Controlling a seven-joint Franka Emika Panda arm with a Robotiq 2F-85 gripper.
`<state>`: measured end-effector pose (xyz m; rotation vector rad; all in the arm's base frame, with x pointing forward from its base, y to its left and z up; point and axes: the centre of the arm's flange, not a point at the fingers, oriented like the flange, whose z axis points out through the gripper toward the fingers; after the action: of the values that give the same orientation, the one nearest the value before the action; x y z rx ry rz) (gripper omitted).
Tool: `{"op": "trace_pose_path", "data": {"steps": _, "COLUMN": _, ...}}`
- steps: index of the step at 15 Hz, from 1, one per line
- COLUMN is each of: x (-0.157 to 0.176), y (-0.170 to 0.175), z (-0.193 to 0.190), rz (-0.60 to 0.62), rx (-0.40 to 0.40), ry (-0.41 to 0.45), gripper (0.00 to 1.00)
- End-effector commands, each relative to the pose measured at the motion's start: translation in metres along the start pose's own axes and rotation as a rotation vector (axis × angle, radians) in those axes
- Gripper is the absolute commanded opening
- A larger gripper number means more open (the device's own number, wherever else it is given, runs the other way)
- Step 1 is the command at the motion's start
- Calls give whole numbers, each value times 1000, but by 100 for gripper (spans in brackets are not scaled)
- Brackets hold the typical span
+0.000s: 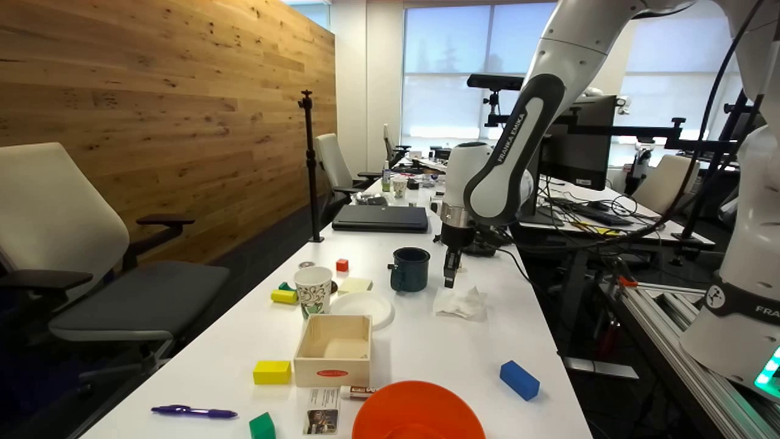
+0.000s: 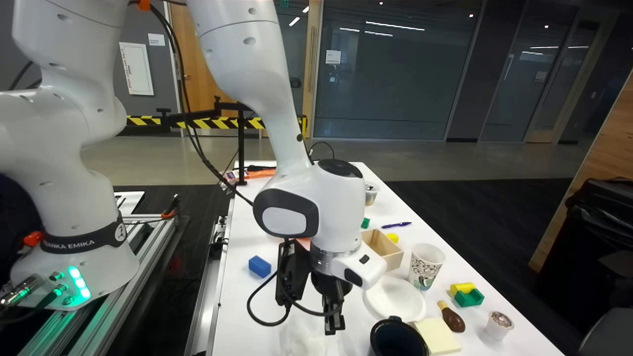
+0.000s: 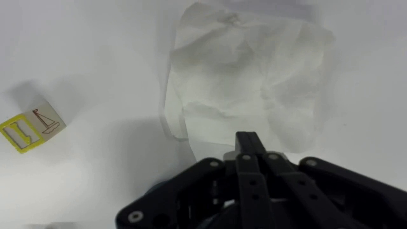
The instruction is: Move the piece of tissue
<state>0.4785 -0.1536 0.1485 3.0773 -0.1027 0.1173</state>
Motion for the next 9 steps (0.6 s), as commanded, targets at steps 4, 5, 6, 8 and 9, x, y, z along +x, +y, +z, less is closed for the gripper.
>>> {"op": "trace_pose_path", "data": {"steps": 4, "x": -9, "y": -6, "z": 24, "rz": -39, "rx": -7, "ry": -65, "gripper": 0}}
{"op": "trace_pose_path", "data": {"steps": 5, "x": -10, "y": -7, "z": 27, "rz": -41, "rx": -4, "ry": -76, "gripper": 0}}
{"op": "trace_pose_path", "data": {"steps": 6, "x": -12, "y": -8, "z": 30, "rz": -42, "rx": 2, "ry": -85, "gripper": 0}}
{"op": "trace_pose_path", "data": {"steps": 8, "x": -13, "y": -11, "z": 35, "rz": -44, "rx": 13, "ry": -100, "gripper": 0}}
{"op": "trace_pose_path", "data": {"steps": 9, "x": -14, "y": -12, "z": 37, "rz": -43, "rx": 21, "ry": -111, "gripper": 0}}
